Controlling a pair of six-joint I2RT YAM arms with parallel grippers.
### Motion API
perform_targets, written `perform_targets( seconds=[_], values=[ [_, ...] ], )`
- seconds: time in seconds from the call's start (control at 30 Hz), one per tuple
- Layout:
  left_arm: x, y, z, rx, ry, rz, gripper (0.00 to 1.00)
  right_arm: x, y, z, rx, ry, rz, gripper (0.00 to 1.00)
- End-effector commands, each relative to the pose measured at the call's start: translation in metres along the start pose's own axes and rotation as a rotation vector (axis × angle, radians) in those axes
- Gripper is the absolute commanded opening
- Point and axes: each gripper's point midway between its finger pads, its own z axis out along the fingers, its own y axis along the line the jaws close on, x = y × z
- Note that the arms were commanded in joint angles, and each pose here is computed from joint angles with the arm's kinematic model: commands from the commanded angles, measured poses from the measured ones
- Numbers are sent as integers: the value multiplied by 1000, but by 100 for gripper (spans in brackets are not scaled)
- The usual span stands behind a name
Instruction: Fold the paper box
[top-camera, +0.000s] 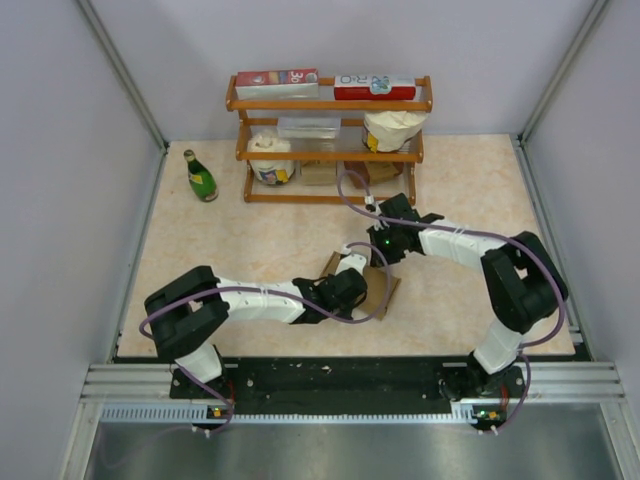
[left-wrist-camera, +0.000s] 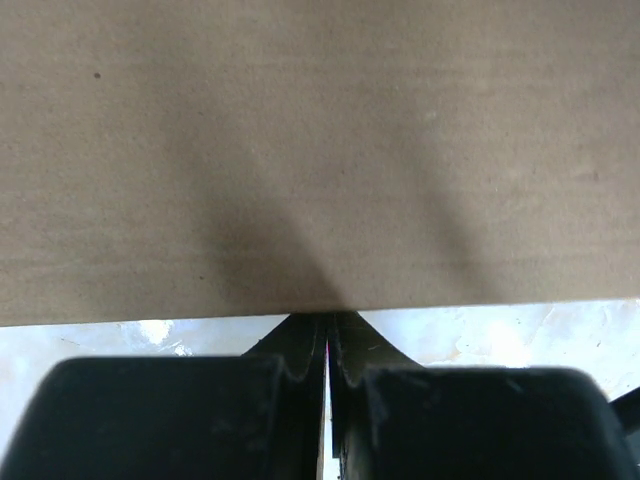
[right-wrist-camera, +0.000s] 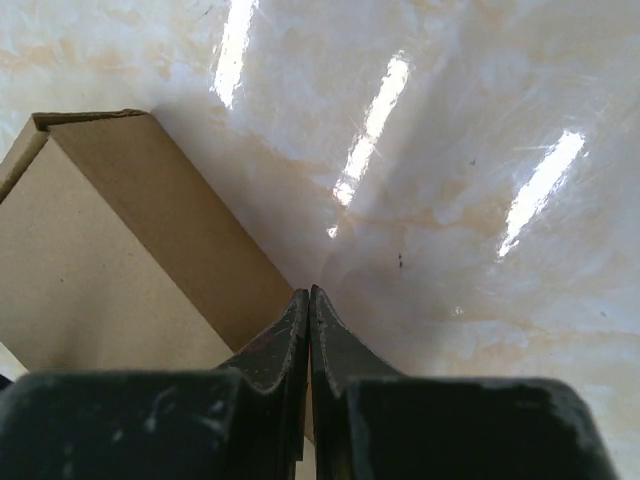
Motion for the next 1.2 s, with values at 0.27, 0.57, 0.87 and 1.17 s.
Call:
perform_targets(
  seconds=[0.27,0.57,0.87,1.17],
  values=[
    [-44,-23,6,75,-143,-37,0,23,30,-20,-91,28,45,0],
    [-15,1,-10,59,-105,-53,0,18,-4,-32,99,-62,53,0],
    [5,44,-55,-1,-118,-106,0,-10,-24,-45,209,-153,33,0],
    [-46,93,-59,-49,-195,-221,0,-46,-23,-29,188,-134,-123,0]
  ],
)
